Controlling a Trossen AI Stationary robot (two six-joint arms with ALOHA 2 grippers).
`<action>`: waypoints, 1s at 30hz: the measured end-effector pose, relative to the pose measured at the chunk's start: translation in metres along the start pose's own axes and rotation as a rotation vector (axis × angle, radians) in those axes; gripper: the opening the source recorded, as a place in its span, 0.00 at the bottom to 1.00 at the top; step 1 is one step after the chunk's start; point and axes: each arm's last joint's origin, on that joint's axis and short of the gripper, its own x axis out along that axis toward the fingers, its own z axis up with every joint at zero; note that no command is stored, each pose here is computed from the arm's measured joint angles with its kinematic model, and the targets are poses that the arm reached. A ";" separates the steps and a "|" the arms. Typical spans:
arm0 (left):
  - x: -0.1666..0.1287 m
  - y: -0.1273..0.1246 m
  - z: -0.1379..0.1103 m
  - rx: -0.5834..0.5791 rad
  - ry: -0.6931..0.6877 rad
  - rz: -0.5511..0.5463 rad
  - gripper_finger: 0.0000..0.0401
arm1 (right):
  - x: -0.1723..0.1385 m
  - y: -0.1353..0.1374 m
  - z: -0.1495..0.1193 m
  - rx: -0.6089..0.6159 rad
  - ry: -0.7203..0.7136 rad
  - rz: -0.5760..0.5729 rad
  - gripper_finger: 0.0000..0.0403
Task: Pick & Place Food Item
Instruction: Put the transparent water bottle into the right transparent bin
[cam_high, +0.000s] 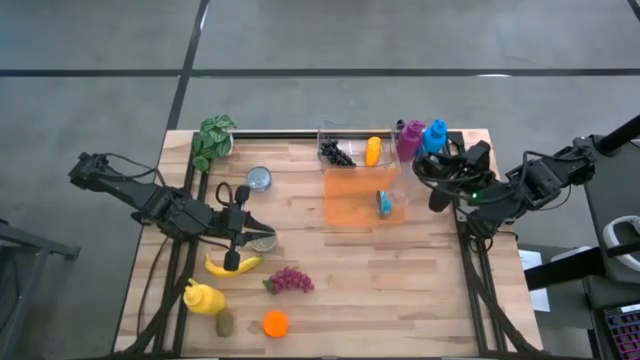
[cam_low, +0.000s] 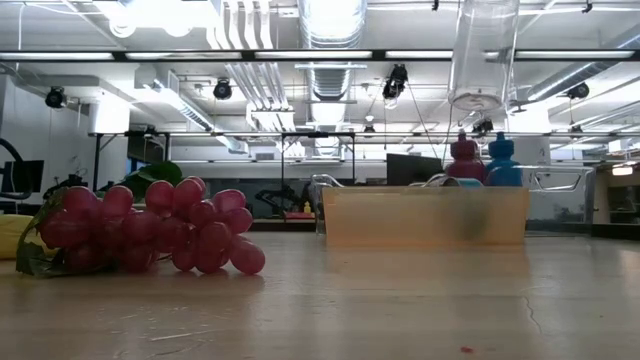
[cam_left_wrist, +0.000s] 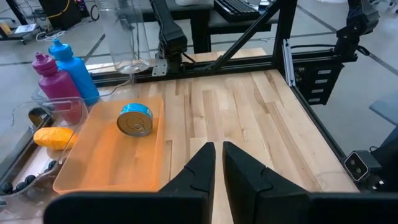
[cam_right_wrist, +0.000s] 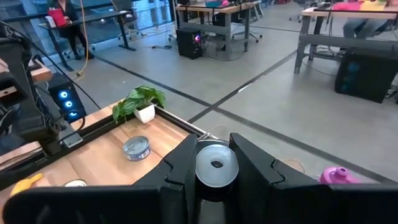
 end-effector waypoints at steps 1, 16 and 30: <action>0.000 0.000 0.000 0.000 0.000 0.000 0.08 | 0.000 -0.001 0.000 0.002 -0.001 0.000 0.19; 0.000 0.000 -0.002 0.004 0.018 0.001 0.08 | -0.003 -0.009 0.004 0.023 -0.022 -0.013 0.19; 0.000 0.000 -0.002 0.005 0.021 0.002 0.08 | -0.007 -0.023 0.002 0.035 -0.035 -0.061 0.19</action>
